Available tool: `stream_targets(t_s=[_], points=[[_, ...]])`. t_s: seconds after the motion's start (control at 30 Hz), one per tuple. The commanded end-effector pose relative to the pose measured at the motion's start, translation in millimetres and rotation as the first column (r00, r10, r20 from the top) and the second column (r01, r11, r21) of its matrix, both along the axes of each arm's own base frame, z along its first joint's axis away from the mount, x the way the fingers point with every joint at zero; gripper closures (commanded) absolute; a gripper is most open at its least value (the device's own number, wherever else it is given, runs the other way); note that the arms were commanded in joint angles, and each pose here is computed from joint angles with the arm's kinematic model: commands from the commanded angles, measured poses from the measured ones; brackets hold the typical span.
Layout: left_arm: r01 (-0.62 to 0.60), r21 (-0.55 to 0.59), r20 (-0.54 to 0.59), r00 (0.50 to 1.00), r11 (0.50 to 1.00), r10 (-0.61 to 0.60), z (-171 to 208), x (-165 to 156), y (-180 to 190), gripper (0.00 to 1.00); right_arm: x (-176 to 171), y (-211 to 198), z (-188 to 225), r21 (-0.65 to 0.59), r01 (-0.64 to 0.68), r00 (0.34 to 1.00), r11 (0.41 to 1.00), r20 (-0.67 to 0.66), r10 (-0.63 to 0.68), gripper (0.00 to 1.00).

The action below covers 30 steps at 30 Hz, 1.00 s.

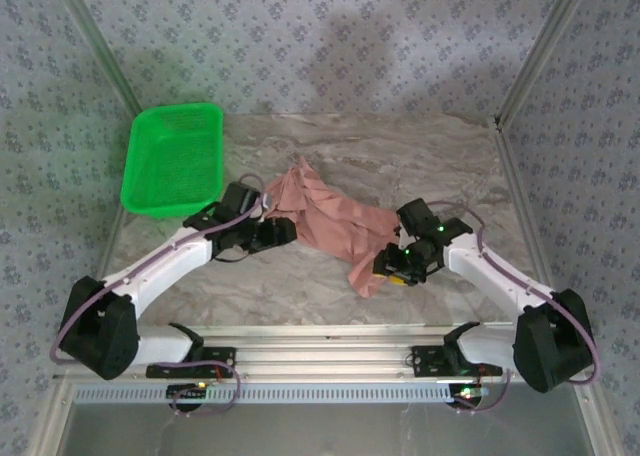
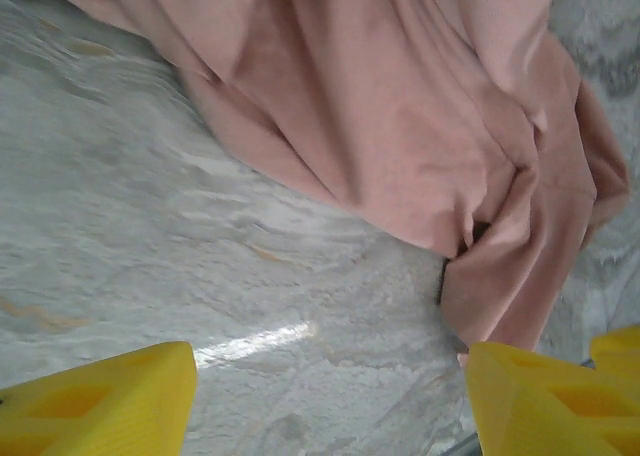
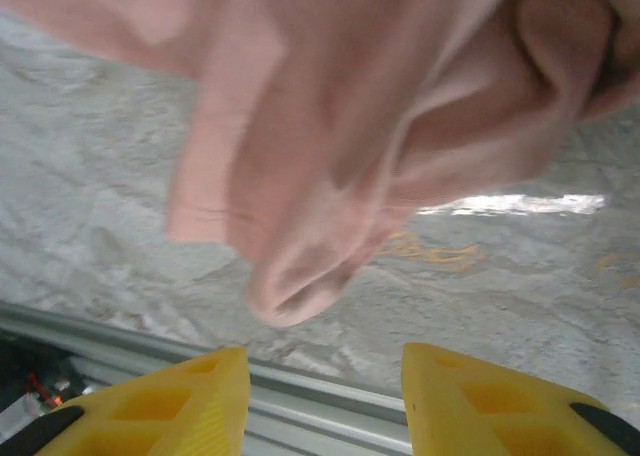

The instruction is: Fold and stack the t-shirts

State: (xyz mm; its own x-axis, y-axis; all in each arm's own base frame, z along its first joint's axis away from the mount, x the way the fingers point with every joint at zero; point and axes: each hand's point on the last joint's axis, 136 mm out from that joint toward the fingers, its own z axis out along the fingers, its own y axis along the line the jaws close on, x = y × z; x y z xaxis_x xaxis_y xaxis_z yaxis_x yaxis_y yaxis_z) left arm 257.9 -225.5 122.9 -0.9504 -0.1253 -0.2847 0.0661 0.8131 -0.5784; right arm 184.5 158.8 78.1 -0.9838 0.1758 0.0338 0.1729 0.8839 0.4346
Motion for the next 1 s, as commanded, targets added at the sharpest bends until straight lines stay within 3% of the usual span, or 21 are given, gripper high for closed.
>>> stream_targets(t_s=[0.0,0.17,0.33,0.63,0.77,0.9,0.97], points=[[0.084,-0.045,0.031,0.996,0.995,-0.083,13,1,-30,0.3,12,-10,-21,-0.01,0.089,0.996,0.996,-0.004,-0.089,0.57],[0.174,-0.055,-0.022,0.984,0.983,-0.175,0,-11,-71,0.31,39,-29,-30,-0.024,0.173,0.984,0.985,0.048,-0.172,0.58],[0.259,-0.108,-0.079,0.96,0.96,-0.268,-13,-18,-130,0.3,41,-50,-50,-0.092,0.206,0.978,0.974,0.013,-0.206,0.59],[0.356,-0.158,-0.189,0.905,0.921,-0.382,-49,-28,-207,0.33,79,-59,-48,-0.045,0.266,0.962,0.963,0.076,-0.262,0.8],[0.392,-0.15,-0.255,0.872,0.908,-0.419,-68,-38,-220,0.51,88,-52,-36,0.013,0.251,0.965,0.968,0.07,-0.251,0.92],[0.403,-0.081,-0.3,0.862,0.912,-0.408,-87,-44,-206,0.77,98,-36,-5,0.134,0.214,0.965,0.968,0.122,-0.231,0.89],[0.398,-0.041,-0.299,0.87,0.916,-0.392,-90,-42,-196,0.87,98,-32,11,0.159,0.168,0.97,0.973,0.152,-0.192,0.81]])
